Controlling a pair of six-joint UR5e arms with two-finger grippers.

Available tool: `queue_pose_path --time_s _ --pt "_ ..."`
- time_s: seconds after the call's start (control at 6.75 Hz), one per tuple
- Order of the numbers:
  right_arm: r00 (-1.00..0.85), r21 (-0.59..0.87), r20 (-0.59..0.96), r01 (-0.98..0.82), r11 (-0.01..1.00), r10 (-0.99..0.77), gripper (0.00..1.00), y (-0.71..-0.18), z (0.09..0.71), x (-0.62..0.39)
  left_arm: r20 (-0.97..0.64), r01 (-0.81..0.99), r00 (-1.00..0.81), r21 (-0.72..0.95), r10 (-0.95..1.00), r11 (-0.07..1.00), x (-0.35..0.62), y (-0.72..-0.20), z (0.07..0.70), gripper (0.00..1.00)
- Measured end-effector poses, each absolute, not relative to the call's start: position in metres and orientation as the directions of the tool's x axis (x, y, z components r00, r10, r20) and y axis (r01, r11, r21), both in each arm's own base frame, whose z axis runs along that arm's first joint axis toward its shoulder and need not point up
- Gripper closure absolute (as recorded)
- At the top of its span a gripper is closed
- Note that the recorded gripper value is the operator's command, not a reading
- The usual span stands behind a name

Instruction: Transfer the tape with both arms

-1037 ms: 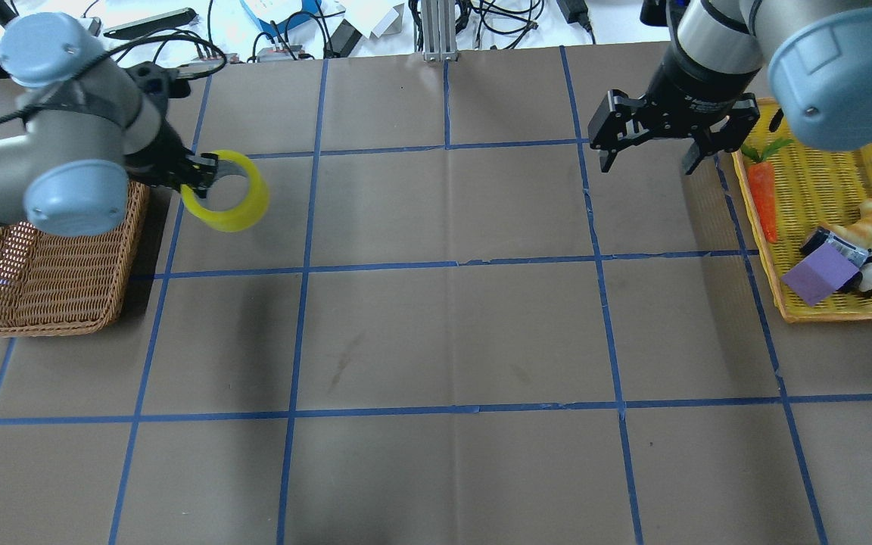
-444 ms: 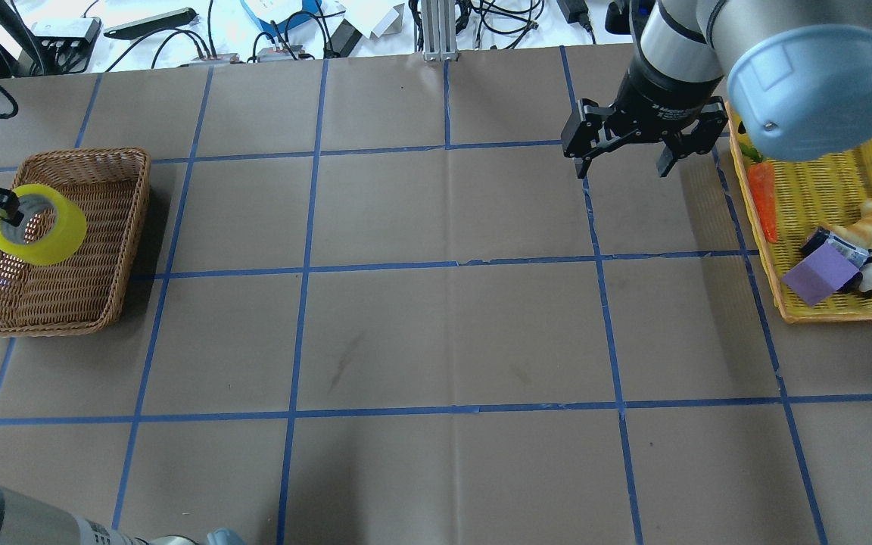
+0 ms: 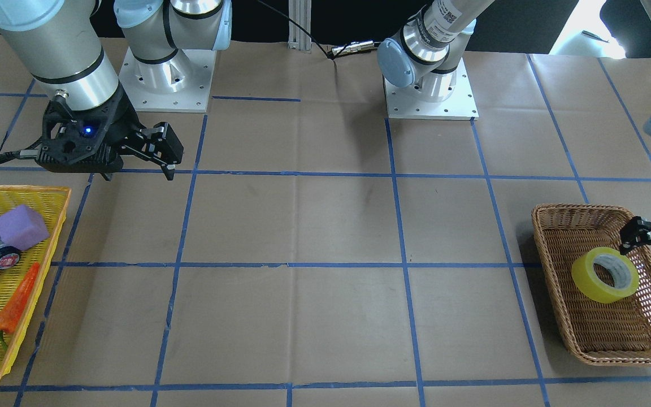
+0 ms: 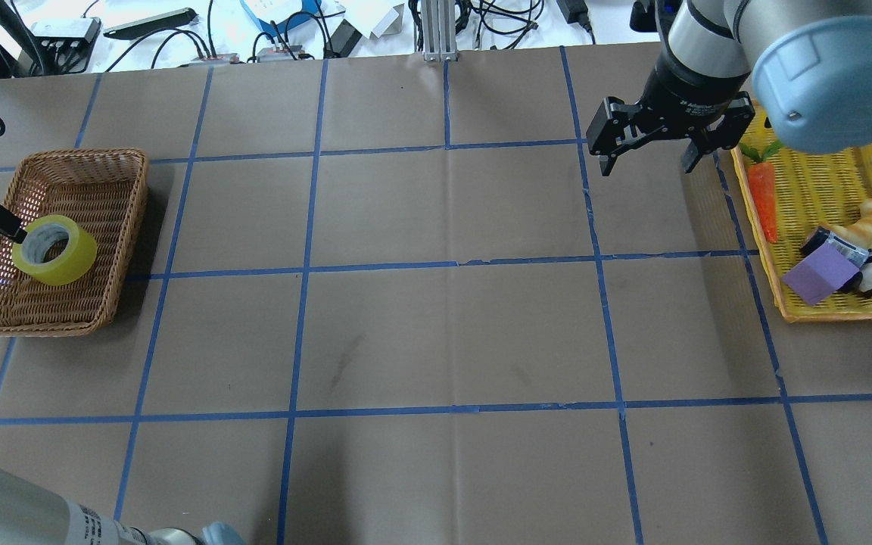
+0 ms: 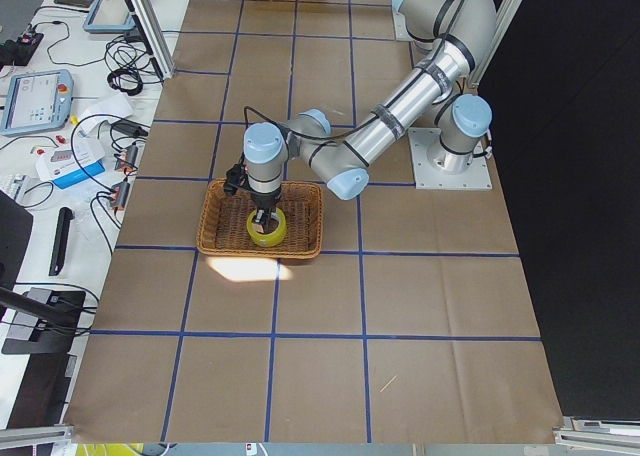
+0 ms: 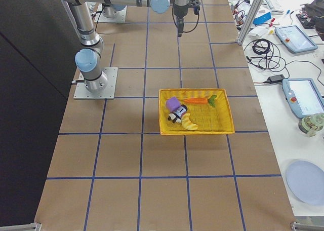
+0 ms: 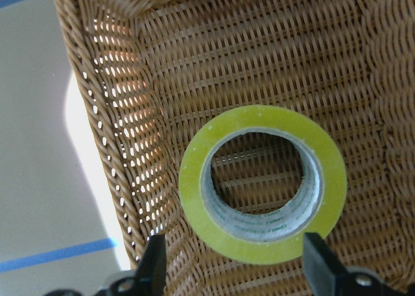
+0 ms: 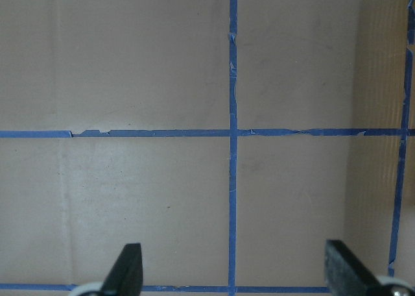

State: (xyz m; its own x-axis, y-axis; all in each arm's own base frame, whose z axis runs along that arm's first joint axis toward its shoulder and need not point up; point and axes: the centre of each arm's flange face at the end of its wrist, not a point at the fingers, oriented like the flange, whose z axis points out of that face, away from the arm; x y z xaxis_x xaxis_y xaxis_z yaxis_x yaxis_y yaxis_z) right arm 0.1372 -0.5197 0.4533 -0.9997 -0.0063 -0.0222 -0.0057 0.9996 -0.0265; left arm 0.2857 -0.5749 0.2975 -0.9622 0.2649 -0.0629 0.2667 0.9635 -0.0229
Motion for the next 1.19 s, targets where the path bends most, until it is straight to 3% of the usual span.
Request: queue_pose_path --time_s 0.3,0.59,0.89,1.19 --pt "-1.0 -0.026 -0.025 -0.005 1.0 -0.006 0.0 -0.52 0.453 0.137 0.01 0.223 -0.975 0.038 0.223 0.974 0.202 -0.585 0.371 0.0" --pt "-1.0 -0.027 -0.025 -0.005 1.0 -0.006 0.0 -0.519 0.454 0.138 0.014 0.045 -0.999 0.084 0.044 0.995 0.074 -0.578 0.436 0.0" --pt "-1.0 -0.027 -0.027 -0.003 1.0 -0.004 0.0 -0.519 0.454 0.137 -0.019 -0.025 -1.0 0.05 -0.025 0.998 -0.057 -0.562 0.464 0.0" --pt "-1.0 -0.027 -0.029 0.0 1.0 -0.001 0.0 -0.52 0.454 0.135 -0.025 0.005 -1.0 0.016 0.006 1.0 -0.12 -0.541 0.476 0.0"
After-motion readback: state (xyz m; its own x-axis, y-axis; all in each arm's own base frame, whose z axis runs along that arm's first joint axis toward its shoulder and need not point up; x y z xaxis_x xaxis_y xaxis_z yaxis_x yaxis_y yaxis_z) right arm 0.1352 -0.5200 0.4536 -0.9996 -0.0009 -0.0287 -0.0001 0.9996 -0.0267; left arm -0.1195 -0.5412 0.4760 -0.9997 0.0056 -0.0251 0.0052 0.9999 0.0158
